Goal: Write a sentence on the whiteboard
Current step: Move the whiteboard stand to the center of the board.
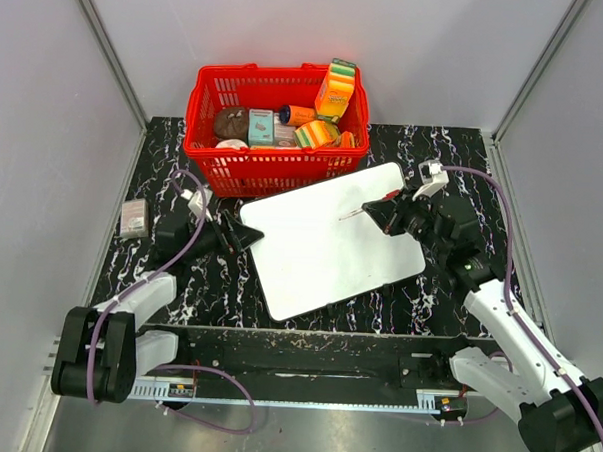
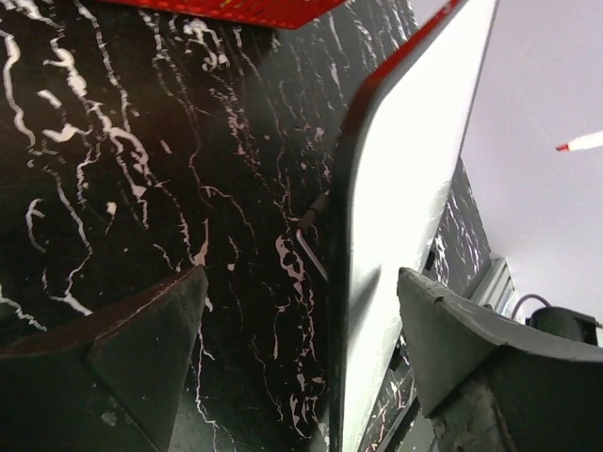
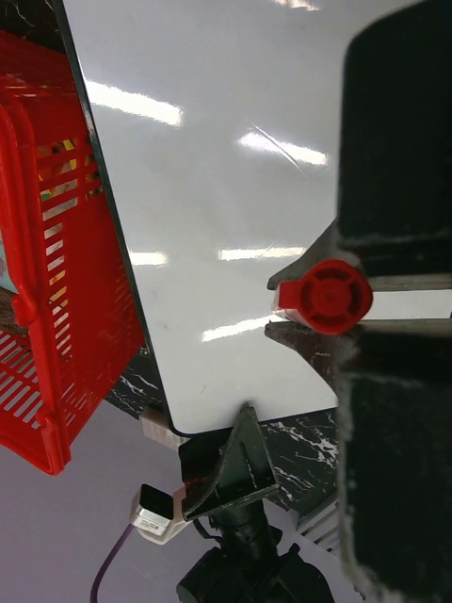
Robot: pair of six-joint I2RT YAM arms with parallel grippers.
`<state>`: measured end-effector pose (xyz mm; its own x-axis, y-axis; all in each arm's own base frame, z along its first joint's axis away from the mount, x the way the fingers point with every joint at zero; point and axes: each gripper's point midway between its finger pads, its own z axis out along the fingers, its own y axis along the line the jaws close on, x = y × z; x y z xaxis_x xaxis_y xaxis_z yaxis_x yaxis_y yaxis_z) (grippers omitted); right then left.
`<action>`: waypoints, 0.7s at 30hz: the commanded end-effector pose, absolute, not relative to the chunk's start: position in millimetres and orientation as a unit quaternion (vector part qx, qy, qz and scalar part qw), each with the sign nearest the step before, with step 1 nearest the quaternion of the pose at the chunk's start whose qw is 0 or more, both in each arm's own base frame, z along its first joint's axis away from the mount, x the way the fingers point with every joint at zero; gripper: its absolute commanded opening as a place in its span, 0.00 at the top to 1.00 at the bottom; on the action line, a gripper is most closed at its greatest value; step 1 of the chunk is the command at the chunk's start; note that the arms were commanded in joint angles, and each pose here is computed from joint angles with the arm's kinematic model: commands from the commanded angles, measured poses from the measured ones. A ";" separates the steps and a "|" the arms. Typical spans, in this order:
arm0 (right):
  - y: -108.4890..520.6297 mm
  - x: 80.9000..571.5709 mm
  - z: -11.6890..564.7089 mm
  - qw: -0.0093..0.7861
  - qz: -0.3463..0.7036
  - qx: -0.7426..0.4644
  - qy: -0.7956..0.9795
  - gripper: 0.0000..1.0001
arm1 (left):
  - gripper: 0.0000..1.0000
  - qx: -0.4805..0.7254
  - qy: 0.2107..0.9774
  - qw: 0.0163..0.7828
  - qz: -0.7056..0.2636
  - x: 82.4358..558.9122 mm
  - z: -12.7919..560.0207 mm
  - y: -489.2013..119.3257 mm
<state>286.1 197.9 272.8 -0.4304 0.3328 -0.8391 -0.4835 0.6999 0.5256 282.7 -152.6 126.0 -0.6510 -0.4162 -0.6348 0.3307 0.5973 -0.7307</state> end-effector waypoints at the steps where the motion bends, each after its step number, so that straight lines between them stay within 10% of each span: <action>1: 193.5 291.6 303.9 0.580 0.377 -0.055 0.720 1.00 | 0.17 0.064 0.734 0.477 -0.478 289.1 169.7 -164.1; 21: 190.6 287.0 301.2 0.580 0.369 -0.063 0.723 1.00 | 0.76 0.126 0.700 0.466 -0.526 286.4 180.7 -180.4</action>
<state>287.4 195.3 277.7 -0.3994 0.3292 -0.8556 -0.4924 0.7102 0.5031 282.4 -173.8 151.9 -0.6176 -0.3476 -0.7055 0.5407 0.4637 -0.7018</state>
